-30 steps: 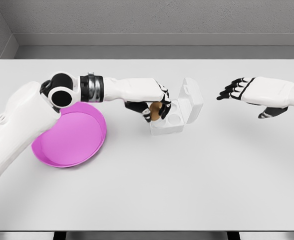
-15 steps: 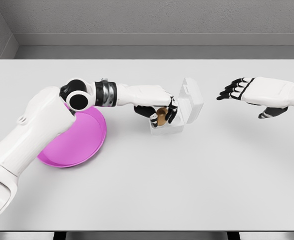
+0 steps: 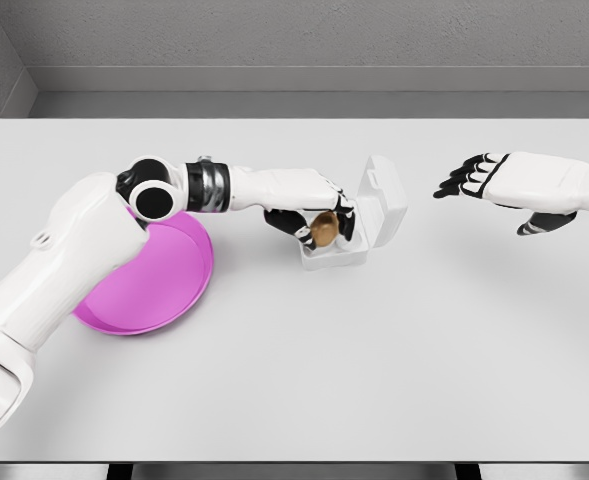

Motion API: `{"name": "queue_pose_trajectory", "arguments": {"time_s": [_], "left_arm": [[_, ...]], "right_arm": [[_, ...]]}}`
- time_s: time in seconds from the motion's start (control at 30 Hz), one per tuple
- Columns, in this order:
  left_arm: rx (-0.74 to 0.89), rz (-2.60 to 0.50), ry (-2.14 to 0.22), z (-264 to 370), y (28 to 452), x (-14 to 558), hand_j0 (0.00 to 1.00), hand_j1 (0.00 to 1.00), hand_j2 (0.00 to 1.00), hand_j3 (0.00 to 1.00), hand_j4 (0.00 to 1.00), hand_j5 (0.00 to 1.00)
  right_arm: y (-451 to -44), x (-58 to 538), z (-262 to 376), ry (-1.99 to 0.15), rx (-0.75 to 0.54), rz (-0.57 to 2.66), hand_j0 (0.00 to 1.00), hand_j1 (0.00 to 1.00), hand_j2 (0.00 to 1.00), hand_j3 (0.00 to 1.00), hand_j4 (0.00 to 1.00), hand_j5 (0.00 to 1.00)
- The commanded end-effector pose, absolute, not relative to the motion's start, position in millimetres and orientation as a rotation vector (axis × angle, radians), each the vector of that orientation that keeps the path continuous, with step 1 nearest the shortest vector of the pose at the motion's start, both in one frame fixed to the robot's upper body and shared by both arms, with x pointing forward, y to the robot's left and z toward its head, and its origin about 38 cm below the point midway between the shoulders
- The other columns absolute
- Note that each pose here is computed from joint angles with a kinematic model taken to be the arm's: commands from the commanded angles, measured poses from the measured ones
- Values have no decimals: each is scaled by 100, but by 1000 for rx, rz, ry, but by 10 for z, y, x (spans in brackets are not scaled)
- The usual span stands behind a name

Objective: Pack egg into the box and close the box lid

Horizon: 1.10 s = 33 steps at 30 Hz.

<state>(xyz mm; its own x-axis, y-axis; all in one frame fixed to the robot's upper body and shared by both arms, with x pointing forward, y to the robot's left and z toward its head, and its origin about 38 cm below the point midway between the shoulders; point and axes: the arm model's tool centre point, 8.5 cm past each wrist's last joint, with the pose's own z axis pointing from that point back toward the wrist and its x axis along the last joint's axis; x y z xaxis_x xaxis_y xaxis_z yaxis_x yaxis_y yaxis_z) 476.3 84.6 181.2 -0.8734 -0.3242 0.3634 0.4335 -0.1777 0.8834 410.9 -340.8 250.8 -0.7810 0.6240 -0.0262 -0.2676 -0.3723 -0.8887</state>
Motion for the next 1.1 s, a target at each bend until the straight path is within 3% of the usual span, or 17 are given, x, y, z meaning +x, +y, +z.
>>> {"name": "queue_pose_trajectory", "arguments": {"time_s": [0.0,0.67,0.87,1.07], "left_arm": [[-128,-2077,-1617,1827,859,4772,59,59,59,59,59,59],[-131,-2069,-1607,1782,898,4765,80,80,80,80,80,80],[-127,-2068,-1603,1780,928,4772,81,81,81,81,81,81],[-119,-2048,-1604,1812,1033,4801,92,92,92,92,92,92]], "right_arm": [[-3411,4110,2514,-1313,-490,2165,100,100,100,100,100,100],[-3406,4105,2493,-1309,-483,2168,100,100,100,100,100,100],[-3406,4105,2493,-1309,-483,2168,100,100,100,100,100,100],[-3405,4107,2500,-1310,-485,2168,100,100,100,100,100,100]]}}
